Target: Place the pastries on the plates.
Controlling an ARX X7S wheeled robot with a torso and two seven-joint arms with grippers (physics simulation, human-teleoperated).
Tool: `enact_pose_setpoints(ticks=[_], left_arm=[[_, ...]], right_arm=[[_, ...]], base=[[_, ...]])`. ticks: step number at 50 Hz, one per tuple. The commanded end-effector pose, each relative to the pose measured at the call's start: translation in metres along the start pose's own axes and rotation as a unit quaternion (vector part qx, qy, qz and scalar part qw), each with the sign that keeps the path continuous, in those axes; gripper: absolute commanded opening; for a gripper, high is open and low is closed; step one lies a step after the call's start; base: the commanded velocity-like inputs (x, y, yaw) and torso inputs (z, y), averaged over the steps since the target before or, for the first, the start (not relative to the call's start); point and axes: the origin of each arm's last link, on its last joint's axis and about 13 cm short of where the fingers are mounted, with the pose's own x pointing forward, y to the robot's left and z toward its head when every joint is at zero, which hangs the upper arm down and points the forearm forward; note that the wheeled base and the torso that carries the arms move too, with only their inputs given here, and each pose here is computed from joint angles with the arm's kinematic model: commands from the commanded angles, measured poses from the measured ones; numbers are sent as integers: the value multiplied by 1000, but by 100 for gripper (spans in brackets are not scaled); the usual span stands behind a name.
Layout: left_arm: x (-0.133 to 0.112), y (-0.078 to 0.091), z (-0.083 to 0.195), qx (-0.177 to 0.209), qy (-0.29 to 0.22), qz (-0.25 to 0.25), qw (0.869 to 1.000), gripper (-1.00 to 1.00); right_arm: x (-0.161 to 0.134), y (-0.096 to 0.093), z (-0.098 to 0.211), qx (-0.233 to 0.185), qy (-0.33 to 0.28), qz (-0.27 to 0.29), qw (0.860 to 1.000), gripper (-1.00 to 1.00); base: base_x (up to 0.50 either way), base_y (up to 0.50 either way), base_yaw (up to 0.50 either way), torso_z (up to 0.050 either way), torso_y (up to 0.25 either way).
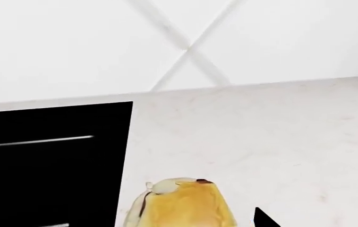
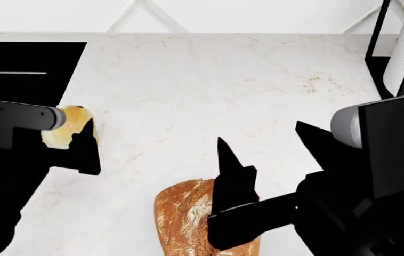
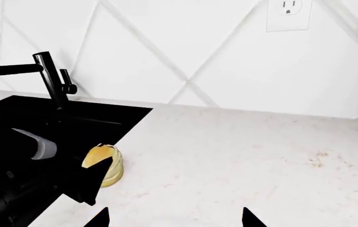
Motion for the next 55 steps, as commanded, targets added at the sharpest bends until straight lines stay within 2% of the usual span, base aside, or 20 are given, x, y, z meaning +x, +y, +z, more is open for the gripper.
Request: enact_pose_setpoints(ticks=[1,12,26,27,40,55], left_arm=[[12,4,-9,7,14,16,1000,100],[20,1,-14,10,21,16,1000,100],[18,0,-13,10,18,2,1000,100],[18,0,-12,11,16,1,1000,-100],[13,-2,-3,9,-3,3,1000,-100],[-3,0,15,24,-32,-5,999,-100]], right_arm=[[0,1,-1,3,3,4,1000,100],[1,1,-4,7,4,6,1000,100],[0,-1,-6,8,7,3,1000,100],[0,-1,-6,9,7,3,1000,100],[0,-1,-6,10,6,2,1000,100],[0,-2,-7,11,1,-1,1000,100]], base=[[0,0,0,0,0],[0,0,0,0,0],[0,0,0,0,0],[0,0,0,0,0],[0,0,0,0,0],[0,0,0,0,0]])
